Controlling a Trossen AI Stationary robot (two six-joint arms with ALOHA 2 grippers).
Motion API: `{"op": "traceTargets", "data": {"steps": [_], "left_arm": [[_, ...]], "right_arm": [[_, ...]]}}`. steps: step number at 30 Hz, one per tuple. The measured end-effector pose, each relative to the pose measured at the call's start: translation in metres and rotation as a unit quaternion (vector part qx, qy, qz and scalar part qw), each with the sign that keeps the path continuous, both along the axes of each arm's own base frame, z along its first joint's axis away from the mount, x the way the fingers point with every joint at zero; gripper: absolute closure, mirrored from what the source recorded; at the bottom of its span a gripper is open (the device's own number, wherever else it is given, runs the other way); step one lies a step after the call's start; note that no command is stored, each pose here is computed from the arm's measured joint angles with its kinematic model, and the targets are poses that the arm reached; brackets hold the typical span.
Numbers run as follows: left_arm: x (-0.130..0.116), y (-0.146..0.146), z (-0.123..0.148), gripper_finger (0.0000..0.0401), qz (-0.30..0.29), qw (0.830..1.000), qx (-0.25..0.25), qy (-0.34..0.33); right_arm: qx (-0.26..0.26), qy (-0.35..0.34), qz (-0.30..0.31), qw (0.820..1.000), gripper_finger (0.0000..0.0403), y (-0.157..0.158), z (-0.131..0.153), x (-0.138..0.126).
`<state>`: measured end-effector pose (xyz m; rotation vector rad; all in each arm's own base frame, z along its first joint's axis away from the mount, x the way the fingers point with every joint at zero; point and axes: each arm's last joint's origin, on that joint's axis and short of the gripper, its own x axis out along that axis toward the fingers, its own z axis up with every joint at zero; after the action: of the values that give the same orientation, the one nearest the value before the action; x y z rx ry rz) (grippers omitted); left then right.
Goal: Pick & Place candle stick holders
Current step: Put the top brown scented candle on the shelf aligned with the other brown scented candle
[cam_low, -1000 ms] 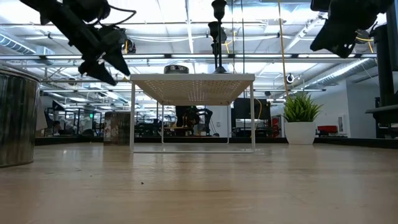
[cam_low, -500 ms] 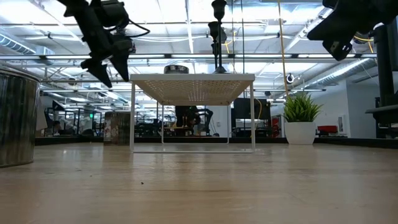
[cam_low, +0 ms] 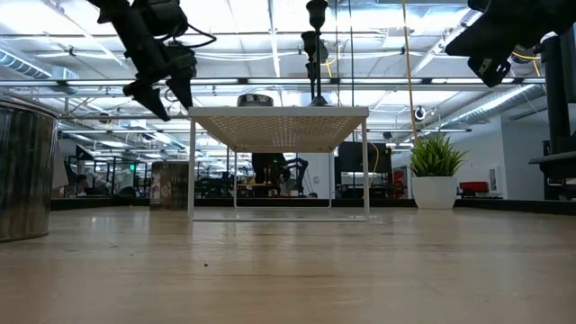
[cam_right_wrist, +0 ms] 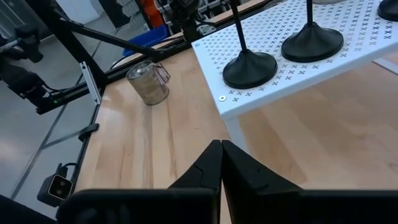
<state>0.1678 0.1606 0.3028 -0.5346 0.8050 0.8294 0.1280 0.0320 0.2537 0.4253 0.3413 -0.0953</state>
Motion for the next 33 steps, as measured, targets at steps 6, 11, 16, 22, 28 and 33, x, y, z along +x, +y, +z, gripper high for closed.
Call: {"op": "traceTargets", "data": {"steps": [6, 11, 16, 22, 28, 33], "left_arm": [[-0.010, 0.001, -0.007, 0.0006, 0.023, 0.998, -0.040, 0.033], [-0.010, 0.005, -0.010, 0.0002, 0.023, 0.998, -0.052, 0.032], [-0.004, 0.015, -0.023, 0.0001, 0.014, 0.996, -0.075, 0.050], [0.007, 0.025, -0.040, 0.0001, -0.004, 0.992, -0.103, 0.066], [0.014, 0.033, -0.057, 0.0001, -0.015, 0.987, -0.139, 0.080], [0.017, 0.041, -0.071, 0.0001, -0.022, 0.983, -0.154, 0.103]], "right_arm": [[0.005, 0.000, -0.002, 1.000, 0.0403, 0.000, 0.000, 0.000], [0.005, 0.000, -0.002, 1.000, 0.0403, 0.000, 0.000, 0.000], [0.015, 0.000, -0.005, 1.000, 0.0403, 0.000, 0.000, 0.000], [0.024, 0.000, -0.009, 1.000, 0.0403, 0.000, 0.000, 0.000], [0.027, 0.000, -0.010, 1.000, 0.0403, 0.000, 0.000, 0.000], [0.034, 0.000, -0.012, 0.999, 0.0403, 0.000, 0.000, 0.000]]}}
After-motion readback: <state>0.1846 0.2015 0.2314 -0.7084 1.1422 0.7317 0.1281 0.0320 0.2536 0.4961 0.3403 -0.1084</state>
